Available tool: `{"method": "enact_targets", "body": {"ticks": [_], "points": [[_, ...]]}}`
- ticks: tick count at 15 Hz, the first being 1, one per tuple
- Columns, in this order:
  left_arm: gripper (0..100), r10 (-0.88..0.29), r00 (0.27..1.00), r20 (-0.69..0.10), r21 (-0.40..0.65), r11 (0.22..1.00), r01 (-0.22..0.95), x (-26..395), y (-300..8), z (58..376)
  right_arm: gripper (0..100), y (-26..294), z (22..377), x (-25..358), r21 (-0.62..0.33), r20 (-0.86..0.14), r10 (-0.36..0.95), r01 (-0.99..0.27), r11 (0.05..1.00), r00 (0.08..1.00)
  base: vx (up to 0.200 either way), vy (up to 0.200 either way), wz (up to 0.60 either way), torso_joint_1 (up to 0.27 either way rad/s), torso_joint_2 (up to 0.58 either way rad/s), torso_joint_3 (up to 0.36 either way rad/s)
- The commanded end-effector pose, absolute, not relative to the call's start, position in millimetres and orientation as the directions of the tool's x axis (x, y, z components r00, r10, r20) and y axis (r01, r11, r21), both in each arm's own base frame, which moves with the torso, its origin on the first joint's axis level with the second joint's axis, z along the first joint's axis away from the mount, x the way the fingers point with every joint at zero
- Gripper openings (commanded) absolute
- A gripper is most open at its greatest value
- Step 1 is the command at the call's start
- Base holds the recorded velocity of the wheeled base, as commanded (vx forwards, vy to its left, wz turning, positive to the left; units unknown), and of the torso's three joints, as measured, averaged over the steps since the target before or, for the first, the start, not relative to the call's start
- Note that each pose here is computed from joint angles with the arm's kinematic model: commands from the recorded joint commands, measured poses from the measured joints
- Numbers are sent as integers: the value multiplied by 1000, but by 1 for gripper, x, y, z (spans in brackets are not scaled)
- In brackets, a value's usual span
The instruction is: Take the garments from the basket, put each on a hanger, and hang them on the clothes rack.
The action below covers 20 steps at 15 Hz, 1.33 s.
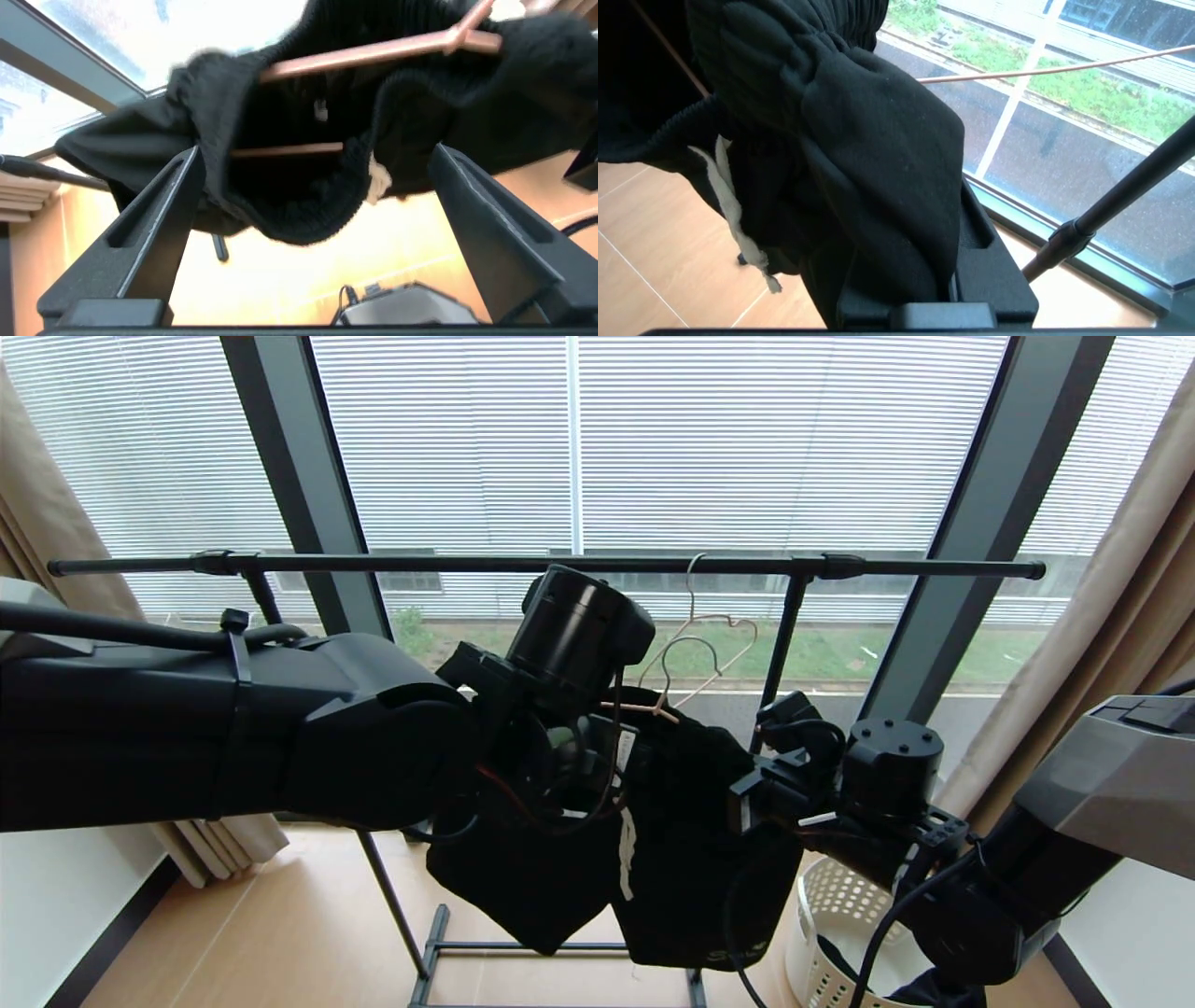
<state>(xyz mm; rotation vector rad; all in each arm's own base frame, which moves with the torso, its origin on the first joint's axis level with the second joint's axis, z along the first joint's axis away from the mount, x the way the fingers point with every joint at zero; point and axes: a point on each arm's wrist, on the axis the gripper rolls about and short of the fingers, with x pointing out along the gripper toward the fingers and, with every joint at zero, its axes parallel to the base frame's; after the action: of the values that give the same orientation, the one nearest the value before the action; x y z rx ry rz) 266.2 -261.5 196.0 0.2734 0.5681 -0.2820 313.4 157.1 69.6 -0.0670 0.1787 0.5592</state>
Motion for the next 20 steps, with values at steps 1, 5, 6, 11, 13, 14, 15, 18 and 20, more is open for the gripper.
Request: {"method": "enact_targets", "body": {"ticks": [1,5,6,11,13,14,15,18,20], "points": [[100,-180,799,-574,183,923,339,267,-264,189,0,157,70,313,-15,-185,522,-534,846,833,0,0,0,0,0,0],[100,-172,780,-602,198,914,355,268,-271,174,0,157,71,312,-13,-184,524,-535,845,832,0,0,0,0,0,0],[100,-172,779,-603,194,915,353,268,-272,173,0,157,71,312,-13,-184,524,-535,845,832,0,0,0,0,0,0],[100,-201,778,-596,133,930,342,269,-276,171,0,157,71,312,-13,-182,524,-535,845,832,0,0,0,0,0,0],[100,-219,794,-566,113,934,338,264,-270,188,0,157,71,312,-13,-182,524,-535,845,832,0,0,0,0,0,0],[100,-222,797,-561,109,935,337,263,-268,191,0,157,71,312,-13,-182,524,-535,845,832,0,0,0,0,0,0],[100,-223,803,-553,99,939,329,261,-264,196,0,157,71,312,-13,-182,524,-535,845,832,0,0,0,0,0,0],[100,-270,800,-536,44,937,346,256,-244,215,0,156,71,310,-14,-175,526,-536,844,833,0,0,0,0,0,0],[100,-294,797,-528,19,934,357,255,-228,225,0,155,71,309,-14,-172,527,-537,843,832,0,0,0,0,0,0]]}}
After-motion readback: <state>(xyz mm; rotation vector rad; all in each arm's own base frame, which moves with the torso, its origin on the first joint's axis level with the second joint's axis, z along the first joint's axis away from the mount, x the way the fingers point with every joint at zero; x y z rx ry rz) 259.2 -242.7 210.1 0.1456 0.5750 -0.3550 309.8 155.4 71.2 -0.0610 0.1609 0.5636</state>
